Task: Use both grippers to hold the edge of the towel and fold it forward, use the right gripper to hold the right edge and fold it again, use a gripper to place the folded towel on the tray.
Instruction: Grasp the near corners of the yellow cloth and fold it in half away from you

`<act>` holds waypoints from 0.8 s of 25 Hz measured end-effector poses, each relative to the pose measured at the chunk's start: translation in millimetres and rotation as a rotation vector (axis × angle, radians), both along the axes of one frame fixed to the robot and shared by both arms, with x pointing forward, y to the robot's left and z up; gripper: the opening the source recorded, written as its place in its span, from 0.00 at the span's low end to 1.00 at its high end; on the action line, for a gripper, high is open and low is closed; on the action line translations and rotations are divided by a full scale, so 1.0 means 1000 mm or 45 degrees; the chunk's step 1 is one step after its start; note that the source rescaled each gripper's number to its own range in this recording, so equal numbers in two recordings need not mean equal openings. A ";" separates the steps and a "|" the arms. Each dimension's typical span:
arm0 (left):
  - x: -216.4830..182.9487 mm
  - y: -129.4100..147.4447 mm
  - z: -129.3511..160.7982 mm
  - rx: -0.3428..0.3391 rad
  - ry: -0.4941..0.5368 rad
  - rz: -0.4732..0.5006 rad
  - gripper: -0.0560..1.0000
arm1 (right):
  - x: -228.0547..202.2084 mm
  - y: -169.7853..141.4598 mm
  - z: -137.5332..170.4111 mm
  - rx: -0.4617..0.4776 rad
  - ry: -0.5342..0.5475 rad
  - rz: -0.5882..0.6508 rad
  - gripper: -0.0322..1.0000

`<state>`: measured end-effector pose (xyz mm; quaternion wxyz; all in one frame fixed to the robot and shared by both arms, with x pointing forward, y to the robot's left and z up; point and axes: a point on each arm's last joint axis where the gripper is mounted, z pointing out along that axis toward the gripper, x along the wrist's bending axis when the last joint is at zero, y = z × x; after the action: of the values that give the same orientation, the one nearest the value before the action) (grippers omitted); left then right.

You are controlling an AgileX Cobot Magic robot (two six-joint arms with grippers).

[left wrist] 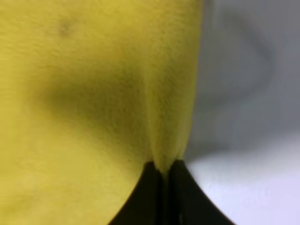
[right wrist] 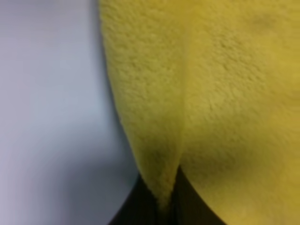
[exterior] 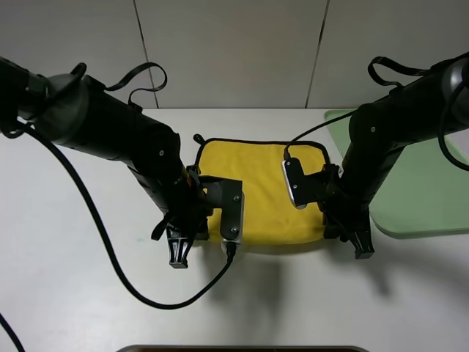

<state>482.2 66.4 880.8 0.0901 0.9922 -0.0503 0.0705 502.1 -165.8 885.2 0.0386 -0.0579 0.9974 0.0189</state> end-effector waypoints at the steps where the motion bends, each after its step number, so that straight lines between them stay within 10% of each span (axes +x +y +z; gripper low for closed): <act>1: 0.000 0.000 0.004 -0.006 -0.011 -0.004 0.05 | 0.000 0.000 0.004 0.011 -0.013 -0.013 0.03; 20: -0.009 0.008 0.075 -0.122 -0.145 -0.023 0.05 | -0.031 0.019 0.073 0.149 -0.122 -0.194 0.03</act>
<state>473.6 74.8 955.6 0.1353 0.9806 -0.0608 0.1282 471.3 -146.3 958.7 0.0910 0.0198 0.9931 0.0712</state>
